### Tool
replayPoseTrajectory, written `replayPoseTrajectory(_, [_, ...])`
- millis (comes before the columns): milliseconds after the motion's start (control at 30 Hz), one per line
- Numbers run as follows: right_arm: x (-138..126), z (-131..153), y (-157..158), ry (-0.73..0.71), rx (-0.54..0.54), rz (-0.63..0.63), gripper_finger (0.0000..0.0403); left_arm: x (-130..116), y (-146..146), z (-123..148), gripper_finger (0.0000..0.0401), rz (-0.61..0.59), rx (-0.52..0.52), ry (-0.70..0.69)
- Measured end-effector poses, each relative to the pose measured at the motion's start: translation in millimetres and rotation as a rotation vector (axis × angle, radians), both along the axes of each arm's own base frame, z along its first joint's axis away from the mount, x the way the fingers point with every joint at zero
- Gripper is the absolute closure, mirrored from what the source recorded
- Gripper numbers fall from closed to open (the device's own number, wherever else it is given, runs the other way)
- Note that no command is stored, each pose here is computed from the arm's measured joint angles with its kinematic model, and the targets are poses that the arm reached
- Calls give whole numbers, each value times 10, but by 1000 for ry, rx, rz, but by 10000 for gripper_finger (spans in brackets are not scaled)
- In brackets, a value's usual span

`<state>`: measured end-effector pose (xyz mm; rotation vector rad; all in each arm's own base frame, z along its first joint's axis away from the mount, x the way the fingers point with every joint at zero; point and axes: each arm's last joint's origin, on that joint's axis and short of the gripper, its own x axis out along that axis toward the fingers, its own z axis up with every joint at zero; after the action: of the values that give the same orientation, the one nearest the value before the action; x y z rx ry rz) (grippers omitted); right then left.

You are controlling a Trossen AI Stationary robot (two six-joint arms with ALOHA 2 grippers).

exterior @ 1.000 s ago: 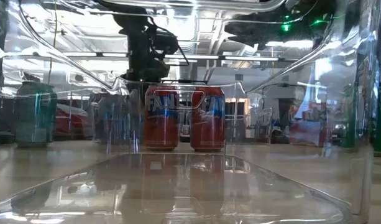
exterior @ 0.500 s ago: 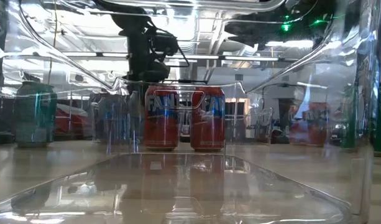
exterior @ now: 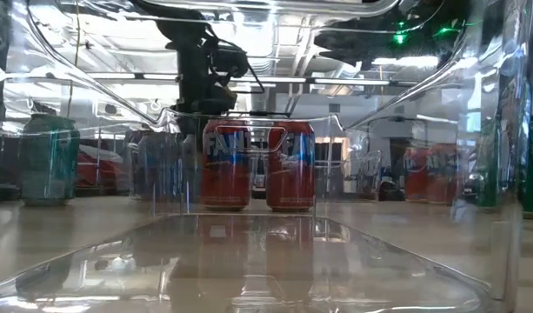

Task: Sort soda cans
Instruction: Put the white and blue soda can into the top left transparent bin, then put the bottom right red soda can into the top right transparent bin

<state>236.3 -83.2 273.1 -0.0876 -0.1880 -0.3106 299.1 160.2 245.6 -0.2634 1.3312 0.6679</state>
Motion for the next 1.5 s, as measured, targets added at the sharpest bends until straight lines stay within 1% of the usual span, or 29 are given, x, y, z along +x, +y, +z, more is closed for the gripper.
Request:
replayPoseTrajectory(100, [0,0,0,1,-3,-1,91,-32,-5,11,50,7,19,50])
replayPoseTrajectory(233, [-1,0,-3,3,-8,-12,91,-44,-23,36,50,6,73,103])
replayPoseTrajectory(633, [4,-33,-7,35,5,-17,91,8,-120,61,50,22,157,112])
replayPoseTrajectory(900, [7,-56,-8,56,20,-16,91,45,-184,63,50,10,171,105])
replayPoseTrajectory(1067, [7,-59,-9,57,21,-17,91,61,-224,66,49,-22,177,114])
replayPoseTrajectory(1233, [7,-60,-11,58,21,-18,91,33,-256,154,49,-33,198,93])
replayPoseTrajectory(1300, [5,-60,-14,58,21,-20,91,10,-258,210,49,-26,227,81])
replayPoseTrajectory(1500, [1,-74,-33,71,30,-46,91,-92,-300,400,49,-18,255,28])
